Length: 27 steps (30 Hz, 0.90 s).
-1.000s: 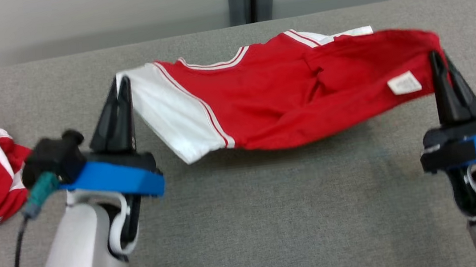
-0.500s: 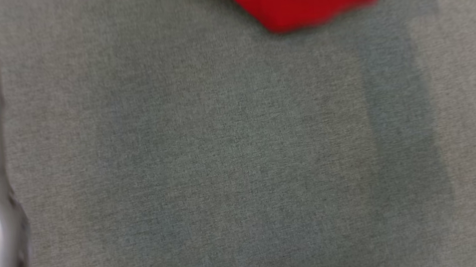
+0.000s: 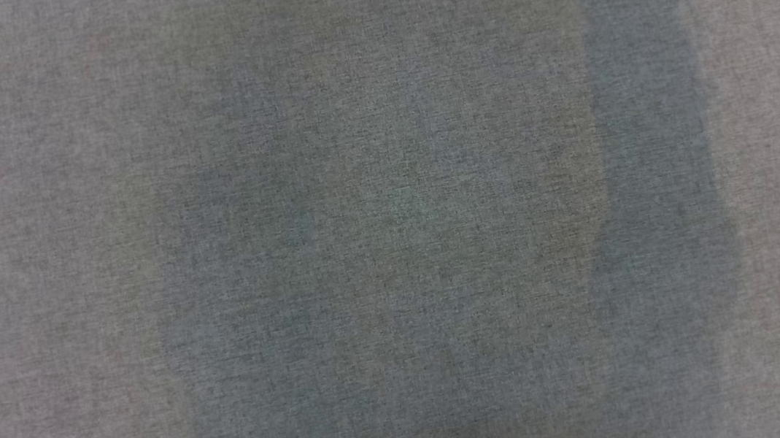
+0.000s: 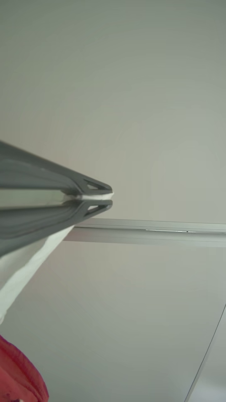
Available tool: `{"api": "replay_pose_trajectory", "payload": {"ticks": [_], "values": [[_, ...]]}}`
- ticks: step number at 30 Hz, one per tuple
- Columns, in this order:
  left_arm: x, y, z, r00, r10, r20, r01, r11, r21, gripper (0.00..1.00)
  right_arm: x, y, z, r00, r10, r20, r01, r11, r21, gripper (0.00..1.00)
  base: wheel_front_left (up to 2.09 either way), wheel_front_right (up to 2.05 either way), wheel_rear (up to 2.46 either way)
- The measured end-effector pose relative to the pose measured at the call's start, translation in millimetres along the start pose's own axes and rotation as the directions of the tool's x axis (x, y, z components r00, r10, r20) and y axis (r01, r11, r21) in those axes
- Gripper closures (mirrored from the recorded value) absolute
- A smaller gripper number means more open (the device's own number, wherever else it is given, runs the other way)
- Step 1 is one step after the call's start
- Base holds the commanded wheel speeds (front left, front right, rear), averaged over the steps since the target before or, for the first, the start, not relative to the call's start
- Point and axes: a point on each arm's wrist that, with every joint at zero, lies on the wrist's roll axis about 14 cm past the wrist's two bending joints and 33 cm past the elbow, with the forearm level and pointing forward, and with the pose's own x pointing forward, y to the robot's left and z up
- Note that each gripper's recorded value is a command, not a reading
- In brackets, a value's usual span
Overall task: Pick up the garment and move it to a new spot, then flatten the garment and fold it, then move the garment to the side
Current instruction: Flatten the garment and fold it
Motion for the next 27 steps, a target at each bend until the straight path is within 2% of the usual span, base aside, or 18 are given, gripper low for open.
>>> {"api": "replay_pose_trajectory", "payload": {"ticks": [6,14,20,27], "values": [[-30.5,-4.8,-52.2,0.995,-0.01,-0.098,0.005,0.999,-0.046,1.0,-34.7,-9.4,-63.8,0.988,-0.017,-0.151,0.019,1.0,0.014,1.0,0.0,0.0,0.0],[-130.6,4.8,-120.8,0.963,0.049,-0.266,-0.084,0.989,-0.12,1.0,-127.9,-25.5,-119.9,0.956,-0.063,-0.287,0.09,0.993,0.081,1.0,0.0,0.0,0.0],[-216.7,6.0,-118.9,0.938,0.165,-0.306,-0.217,0.966,-0.142,1.0,-207.7,-26.3,-136.9,0.92,-0.093,-0.381,0.146,0.983,0.113,1.0,0.0,0.0,0.0],[-331.0,-9.6,-109.8,0.859,0.283,-0.428,-0.368,0.921,-0.13,1.0,-287.7,-24.8,-135.6,0.876,-0.12,-0.467,0.202,0.971,0.128,1.0,0.0,0.0,0.0]]}}
